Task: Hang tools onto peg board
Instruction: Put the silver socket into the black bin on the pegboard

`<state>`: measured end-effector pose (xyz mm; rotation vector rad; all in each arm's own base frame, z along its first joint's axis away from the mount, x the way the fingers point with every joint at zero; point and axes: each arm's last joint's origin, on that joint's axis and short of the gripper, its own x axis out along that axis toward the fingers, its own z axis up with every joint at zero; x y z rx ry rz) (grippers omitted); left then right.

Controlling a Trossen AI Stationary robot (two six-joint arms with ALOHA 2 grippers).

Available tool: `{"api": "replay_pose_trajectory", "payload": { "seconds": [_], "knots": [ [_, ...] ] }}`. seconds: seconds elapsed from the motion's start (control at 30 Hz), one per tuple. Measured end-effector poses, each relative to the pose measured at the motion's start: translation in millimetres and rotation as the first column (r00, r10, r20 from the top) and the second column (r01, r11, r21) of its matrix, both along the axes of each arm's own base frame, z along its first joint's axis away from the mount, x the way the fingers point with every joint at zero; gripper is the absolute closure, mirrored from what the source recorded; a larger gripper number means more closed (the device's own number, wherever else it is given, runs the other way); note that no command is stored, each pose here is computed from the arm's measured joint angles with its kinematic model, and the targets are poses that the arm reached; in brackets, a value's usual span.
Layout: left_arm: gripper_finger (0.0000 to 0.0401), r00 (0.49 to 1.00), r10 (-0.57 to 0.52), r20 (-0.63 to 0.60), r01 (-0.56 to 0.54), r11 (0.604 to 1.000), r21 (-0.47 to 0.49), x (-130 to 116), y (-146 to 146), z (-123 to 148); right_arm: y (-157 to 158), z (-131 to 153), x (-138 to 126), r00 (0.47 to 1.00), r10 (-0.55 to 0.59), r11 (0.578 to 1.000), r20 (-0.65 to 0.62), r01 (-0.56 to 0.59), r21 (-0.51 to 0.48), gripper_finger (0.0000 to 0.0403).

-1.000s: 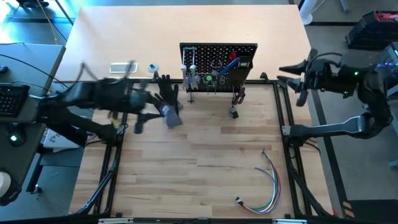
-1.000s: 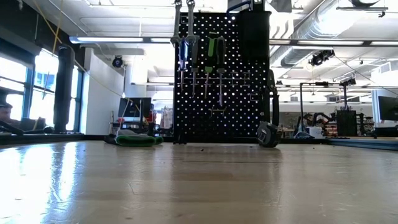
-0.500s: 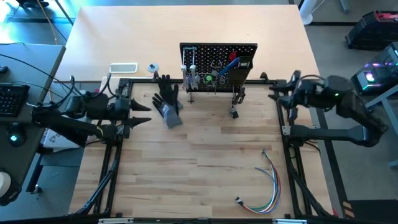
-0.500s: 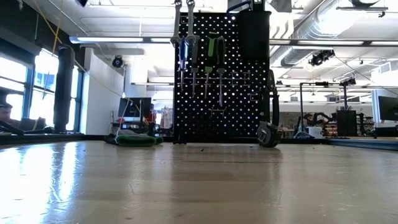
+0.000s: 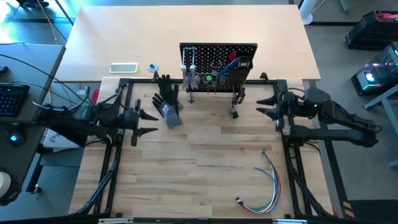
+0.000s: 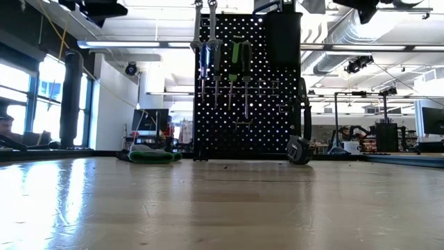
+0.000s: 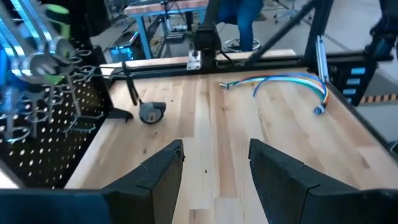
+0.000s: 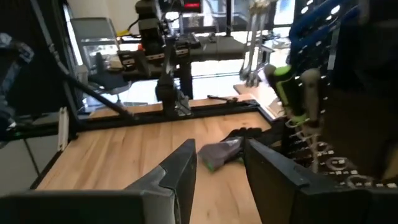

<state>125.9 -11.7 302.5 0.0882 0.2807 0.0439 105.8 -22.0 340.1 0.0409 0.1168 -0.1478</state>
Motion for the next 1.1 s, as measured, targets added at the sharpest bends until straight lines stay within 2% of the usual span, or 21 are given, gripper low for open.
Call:
{"api": "replay_pose_trajectory", "payload": {
  "seconds": [0.2, 0.33, 0.53, 0.8, 0.87, 0.93, 1.1],
  "knots": [
    [0.0224, 1.0, -0.028, 0.01, 0.027, 0.996, 0.091, 7.0, -2.0, -24.3, 5.0, -25.9, 3.4, 1.0, 0.017, 1.0, -0.006, -0.017, -0.009, 0.0272],
    [0.0224, 0.997, -0.016, 0.075, 0.007, 0.992, 0.124, 8.0, -1.1, -35.6, 6.7, -39.3, 6.8, 1.0, 0.012, 0.999, -0.023, -0.013, -0.032, 0.0272],
    [0.0224, 0.983, 0.019, 0.183, -0.04, 0.993, 0.114, 3.4, 3.6, -47.9, 11.2, -55.6, 11.9, 0.998, 0.057, 0.997, -0.002, -0.057, -0.055, 0.0272],
    [0.0224, 0.962, 0.076, 0.262, -0.09, 0.995, 0.038, -2.4, 9.2, -64.0, 18.3, -68.4, 3.2, 0.996, 0.09, 0.994, 0.019, -0.089, -0.055, 0.0272],
    [0.0224, 0.958, 0.086, 0.273, -0.096, 0.995, 0.023, -2.6, 10.0, -64.5, 19.2, -69.1, -0.2, 0.996, 0.08, 0.997, 0.029, -0.079, -0.027, 0.0272],
    [0.0224, 0.954, 0.093, 0.286, -0.099, 0.995, 0.006, -2.6, 10.4, -63.5, 19.5, -71.4, -2.0, 0.998, 0.053, 0.998, 0.017, -0.053, 0.041, 0.0272],
    [0.0224, 0.954, 0.104, 0.282, -0.102, 0.995, -0.023, -1.8, 10.6, -64.0, 23.3, -90.1, 1.3, 0.987, 0.039, 0.973, -0.159, -0.001, 0.232, 0.0272]
  ]
}}
